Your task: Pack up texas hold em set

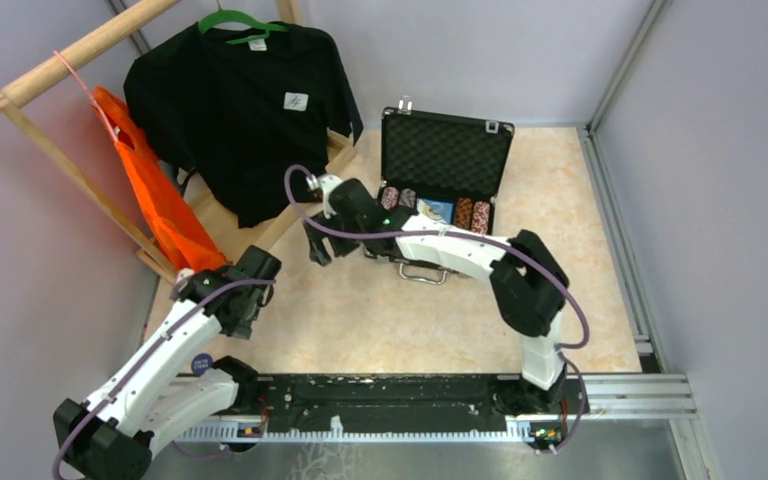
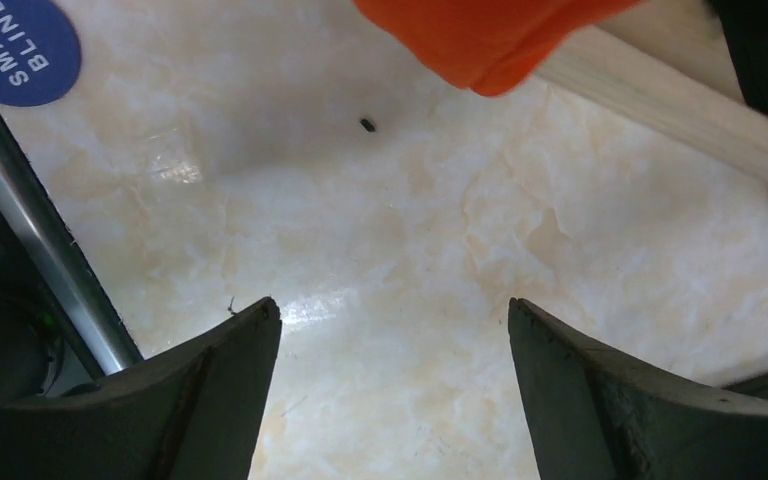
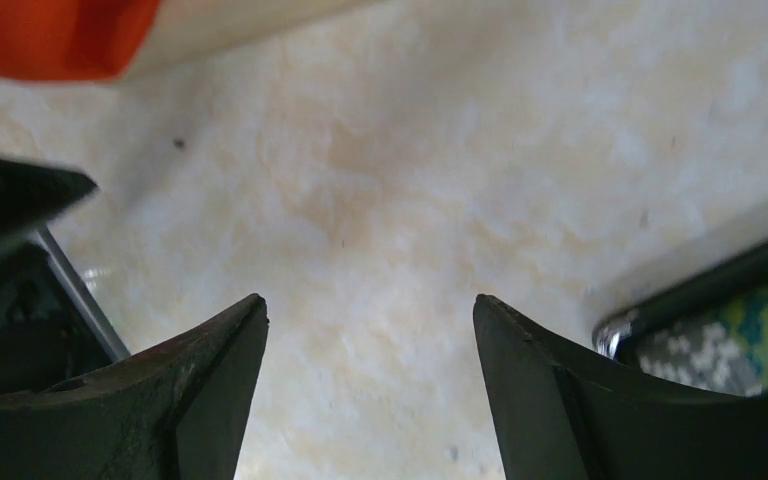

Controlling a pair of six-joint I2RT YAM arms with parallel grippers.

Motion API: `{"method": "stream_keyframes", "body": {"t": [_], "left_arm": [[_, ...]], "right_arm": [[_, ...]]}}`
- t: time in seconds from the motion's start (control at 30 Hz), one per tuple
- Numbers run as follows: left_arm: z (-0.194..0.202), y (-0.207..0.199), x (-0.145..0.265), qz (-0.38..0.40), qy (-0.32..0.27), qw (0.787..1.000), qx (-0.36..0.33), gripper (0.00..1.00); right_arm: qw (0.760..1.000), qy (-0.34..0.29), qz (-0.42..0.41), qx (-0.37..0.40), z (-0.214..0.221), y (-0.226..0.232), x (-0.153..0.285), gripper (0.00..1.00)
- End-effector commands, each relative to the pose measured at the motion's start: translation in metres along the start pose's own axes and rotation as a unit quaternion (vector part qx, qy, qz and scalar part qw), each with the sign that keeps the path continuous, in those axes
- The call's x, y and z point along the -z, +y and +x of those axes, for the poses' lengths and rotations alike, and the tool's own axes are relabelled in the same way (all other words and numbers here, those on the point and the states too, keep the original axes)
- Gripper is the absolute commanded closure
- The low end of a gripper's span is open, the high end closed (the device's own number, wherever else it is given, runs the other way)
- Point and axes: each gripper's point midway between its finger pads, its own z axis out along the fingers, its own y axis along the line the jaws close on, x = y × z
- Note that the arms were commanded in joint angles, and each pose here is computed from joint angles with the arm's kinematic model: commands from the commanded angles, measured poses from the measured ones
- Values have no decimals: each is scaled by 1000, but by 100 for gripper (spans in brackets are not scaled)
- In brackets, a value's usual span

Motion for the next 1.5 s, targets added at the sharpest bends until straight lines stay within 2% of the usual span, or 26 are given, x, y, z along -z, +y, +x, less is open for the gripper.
{"method": "stream_keyframes", "body": {"t": [0.0, 0.1, 0.17, 0.27, 0.33, 0.43, 0.53, 0.6, 0.77, 0.83, 0.9, 1.0, 1.07, 1.2, 1.37, 1.47], "left_arm": [[-11, 10, -16, -11, -48, 993, 103, 11], [-27, 23, -22, -36, -104, 992, 65, 7], [-37, 35, -23, -65, -137, 987, 52, 6], [-50, 42, -25, -82, -179, 980, 21, 3], [-52, 45, -28, -85, -193, 977, 18, 4], [-56, 50, -33, -91, -216, 972, 7, 3], [-61, 50, -33, -85, -229, 970, -5, 1], [-62, 47, -33, -71, -230, 971, 0, 1], [-41, 19, -45, -9, -188, 981, -42, 1], [-35, 13, -49, 7, -181, 982, -47, 1], [-31, 7, -51, 16, -176, 982, -58, 1], [-26, -1, -53, 25, -170, 982, -73, 1], [-23, -5, -55, 29, -165, 982, -83, 1], [-19, -6, -59, 21, -163, 982, -97, 1], [-14, -6, -62, -6, -160, 982, -101, 1], [-13, -9, -61, -18, -156, 983, -98, 1]], "right_arm": [[1000, -27, -1, -4, -45, -7, -22, 24], [999, -29, 15, -20, -54, -26, -41, 19], [997, -44, 56, -7, -57, -48, -44, 14], [993, -60, 99, 16, -58, -69, -39, 7], [990, -69, 118, 19, -58, -77, -30, 3], [980, -118, 156, 36, -69, -96, 0, 1], [960, -153, 232, 42, -73, -142, 57, 1], [944, -167, 282, 31, -70, -178, 103, 1], [892, -206, 401, -22, -13, -271, 198, 1], [870, -235, 432, -33, 5, -295, 224, 1], [859, -246, 447, -45, 22, -317, 239, 1], [851, -218, 478, -29, 51, -340, 242, 1], [842, -237, 484, -17, 71, -349, 243, 1], [841, -304, 446, -30, 107, -347, 241, 1], [819, -354, 452, -13, 116, -344, 248, 1], [824, -351, 445, -7, 116, -341, 246, 1]]}}
